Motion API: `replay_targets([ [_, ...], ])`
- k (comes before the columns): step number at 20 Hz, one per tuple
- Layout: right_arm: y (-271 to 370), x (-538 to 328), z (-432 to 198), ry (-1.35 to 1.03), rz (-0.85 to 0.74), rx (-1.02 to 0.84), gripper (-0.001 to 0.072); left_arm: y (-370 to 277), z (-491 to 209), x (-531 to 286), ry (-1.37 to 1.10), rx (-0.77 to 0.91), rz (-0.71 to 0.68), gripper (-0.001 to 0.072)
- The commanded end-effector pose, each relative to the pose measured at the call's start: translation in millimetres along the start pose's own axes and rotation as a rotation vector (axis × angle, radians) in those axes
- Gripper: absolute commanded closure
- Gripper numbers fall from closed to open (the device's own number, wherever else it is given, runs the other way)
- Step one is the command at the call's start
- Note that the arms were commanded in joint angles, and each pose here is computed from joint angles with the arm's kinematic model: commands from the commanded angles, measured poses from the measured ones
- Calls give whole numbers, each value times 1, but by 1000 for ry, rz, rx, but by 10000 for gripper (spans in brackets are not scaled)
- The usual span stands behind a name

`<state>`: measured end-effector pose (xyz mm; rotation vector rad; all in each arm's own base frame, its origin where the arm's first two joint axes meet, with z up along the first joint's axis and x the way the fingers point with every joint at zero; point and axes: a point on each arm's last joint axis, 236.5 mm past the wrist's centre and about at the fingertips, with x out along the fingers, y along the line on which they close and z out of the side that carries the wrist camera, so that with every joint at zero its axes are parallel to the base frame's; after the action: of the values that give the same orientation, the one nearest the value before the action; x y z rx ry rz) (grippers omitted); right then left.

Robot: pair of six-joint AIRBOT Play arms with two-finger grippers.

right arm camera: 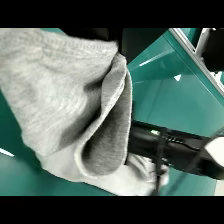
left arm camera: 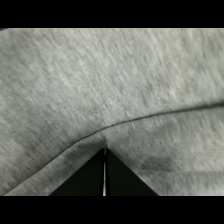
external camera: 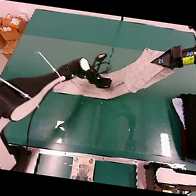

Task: Fold the shirts.

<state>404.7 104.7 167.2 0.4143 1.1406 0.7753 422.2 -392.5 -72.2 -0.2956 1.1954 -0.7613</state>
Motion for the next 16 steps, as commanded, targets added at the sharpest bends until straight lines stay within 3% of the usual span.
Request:
replay_targets([
  [1, 19, -7, -2, -10, -14, -28, 697, -32, -9, 27, -18, -22, -79, 687],
  [5, 20, -3, -2, -6, -16, -29, 697, -15, -5, 2, 29, -8, -84, 687],
  [10, 53, 30, 5, -6, 14, -27, 697, 40, 35, -145, 118, 80, -17, 688],
  [16, 131, 186, 16, -95, 92, -70, 697, 72, 108, -336, -180, 71, 113, 687],
])
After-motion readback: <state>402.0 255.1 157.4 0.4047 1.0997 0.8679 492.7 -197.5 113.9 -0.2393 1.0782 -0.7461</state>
